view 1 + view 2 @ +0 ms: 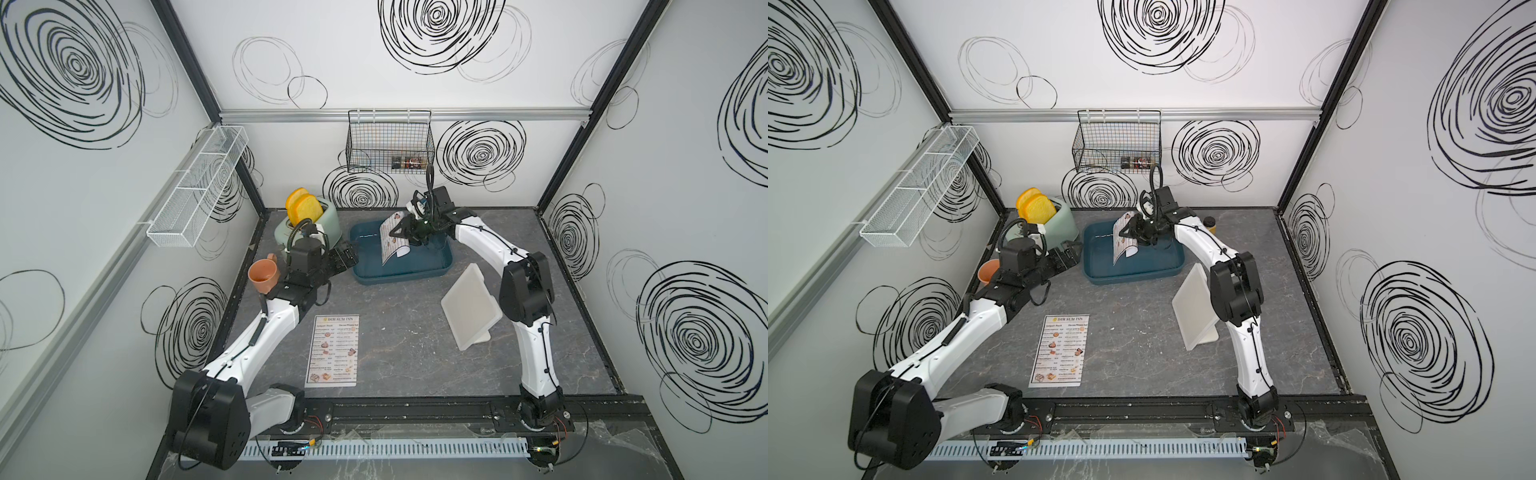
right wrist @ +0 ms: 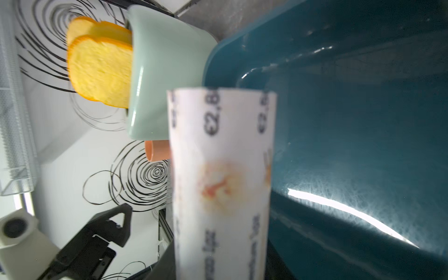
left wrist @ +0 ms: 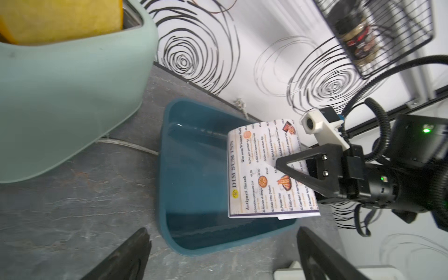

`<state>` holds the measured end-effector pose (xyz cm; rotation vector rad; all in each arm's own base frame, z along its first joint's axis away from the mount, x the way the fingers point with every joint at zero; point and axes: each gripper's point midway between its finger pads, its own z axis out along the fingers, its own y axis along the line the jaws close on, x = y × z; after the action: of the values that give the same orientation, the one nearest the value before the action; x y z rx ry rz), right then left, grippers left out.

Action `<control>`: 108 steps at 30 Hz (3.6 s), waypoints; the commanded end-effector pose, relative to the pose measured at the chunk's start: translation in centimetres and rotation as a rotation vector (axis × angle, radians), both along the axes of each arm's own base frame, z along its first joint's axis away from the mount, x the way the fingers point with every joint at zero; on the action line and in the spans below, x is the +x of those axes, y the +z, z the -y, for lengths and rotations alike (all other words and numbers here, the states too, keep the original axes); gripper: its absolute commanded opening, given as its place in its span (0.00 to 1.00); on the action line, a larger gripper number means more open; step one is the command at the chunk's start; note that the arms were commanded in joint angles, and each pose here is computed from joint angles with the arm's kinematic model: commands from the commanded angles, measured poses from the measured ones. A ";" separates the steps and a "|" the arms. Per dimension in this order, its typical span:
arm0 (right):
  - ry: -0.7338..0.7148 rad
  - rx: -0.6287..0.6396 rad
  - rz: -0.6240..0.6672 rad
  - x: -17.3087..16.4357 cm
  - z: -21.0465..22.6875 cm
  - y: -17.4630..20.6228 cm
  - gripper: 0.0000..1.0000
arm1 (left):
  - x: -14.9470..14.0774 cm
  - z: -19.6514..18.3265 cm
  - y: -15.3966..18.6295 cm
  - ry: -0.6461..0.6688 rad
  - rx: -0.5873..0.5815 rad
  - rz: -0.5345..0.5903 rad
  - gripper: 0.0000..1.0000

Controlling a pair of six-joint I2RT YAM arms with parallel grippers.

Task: Replace the menus in the menu holders
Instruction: Pick up the menu from the storage box.

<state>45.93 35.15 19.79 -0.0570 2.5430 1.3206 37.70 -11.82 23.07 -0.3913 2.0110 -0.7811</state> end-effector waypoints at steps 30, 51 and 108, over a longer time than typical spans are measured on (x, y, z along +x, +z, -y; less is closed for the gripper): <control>-0.128 0.473 0.104 -10.5 3.6 22.0 0.41 | -5.2 11.5 14.9 -0.279 -1.142 0.158 0.82; -0.162 0.413 0.077 -12.3 3.6 19.8 0.41 | -4.2 11.4 15.5 -0.247 -1.176 0.146 0.23; 0.779 -0.265 1.360 -27.3 11.4 15.6 0.64 | -19.8 17.0 15.9 -1.319 0.546 1.150 0.00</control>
<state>19.33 24.04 35.36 -1.4989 1.4472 0.6337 18.98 -28.82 37.42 1.4853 1.1270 -0.8133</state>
